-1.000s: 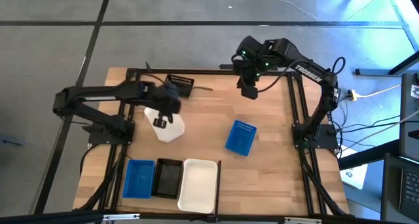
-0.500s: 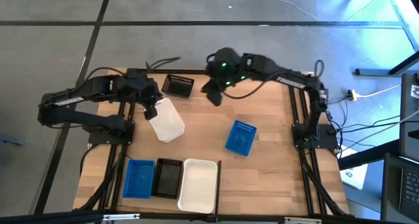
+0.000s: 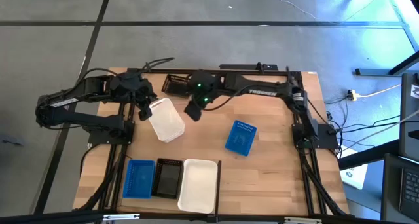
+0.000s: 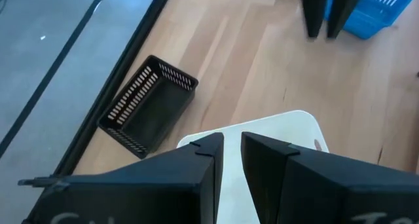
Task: Stack baskets on shelf by color
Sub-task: Stack the white bin on top of the white bins on the shelf
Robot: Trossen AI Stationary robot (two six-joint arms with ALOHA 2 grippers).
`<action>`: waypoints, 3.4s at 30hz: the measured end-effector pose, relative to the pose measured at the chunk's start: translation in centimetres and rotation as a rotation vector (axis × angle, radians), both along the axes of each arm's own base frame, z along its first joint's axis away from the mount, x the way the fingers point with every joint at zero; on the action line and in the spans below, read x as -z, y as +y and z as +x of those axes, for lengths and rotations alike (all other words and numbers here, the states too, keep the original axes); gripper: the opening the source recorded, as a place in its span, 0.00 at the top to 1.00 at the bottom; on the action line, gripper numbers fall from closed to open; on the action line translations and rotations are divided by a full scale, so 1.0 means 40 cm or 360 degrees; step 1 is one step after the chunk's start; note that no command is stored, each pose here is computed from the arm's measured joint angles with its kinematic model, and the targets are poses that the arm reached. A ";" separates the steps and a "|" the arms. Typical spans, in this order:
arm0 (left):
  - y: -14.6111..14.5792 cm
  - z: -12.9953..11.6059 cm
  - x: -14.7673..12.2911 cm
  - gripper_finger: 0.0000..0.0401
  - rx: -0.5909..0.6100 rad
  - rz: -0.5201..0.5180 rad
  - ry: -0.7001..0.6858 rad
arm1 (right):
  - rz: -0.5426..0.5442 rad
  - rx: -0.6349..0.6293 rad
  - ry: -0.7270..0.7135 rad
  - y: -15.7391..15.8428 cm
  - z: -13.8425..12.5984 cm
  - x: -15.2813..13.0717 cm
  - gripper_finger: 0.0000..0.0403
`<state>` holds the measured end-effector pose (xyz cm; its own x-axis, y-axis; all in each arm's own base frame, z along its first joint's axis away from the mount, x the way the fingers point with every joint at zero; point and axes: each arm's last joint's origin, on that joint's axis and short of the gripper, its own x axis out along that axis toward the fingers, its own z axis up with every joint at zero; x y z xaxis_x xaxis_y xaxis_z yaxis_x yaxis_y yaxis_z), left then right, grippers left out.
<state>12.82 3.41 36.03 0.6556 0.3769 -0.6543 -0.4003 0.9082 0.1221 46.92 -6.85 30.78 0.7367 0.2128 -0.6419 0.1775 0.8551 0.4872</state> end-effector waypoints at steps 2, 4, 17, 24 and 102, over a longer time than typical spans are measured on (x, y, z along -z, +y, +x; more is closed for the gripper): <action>0.000 0.000 0.000 0.88 0.0000 0.0000 0.0002 | 0.0047 0.0051 -0.0003 -0.003 0.021 0.026 0.85; 0.000 0.000 0.000 0.88 0.0000 0.0000 0.0003 | 0.0114 0.0155 0.0022 -0.008 0.038 0.053 0.85; 0.000 0.000 0.000 0.88 0.0003 0.0003 0.0004 | 0.0045 0.0334 0.0178 -0.024 0.085 0.182 0.85; 0.000 0.000 0.000 0.88 0.0004 0.0003 0.0005 | 0.0098 0.0315 0.0176 -0.024 0.102 0.218 0.85; 0.000 0.001 0.000 0.88 0.0001 0.0000 0.0000 | 0.0147 0.0259 0.0151 -0.023 0.150 0.336 0.85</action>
<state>12.86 3.41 36.03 0.6560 0.3766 -0.6541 -0.3996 0.9085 0.1222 52.93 -7.78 17.32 0.7034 0.1573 -0.6932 0.3581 0.7640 0.5368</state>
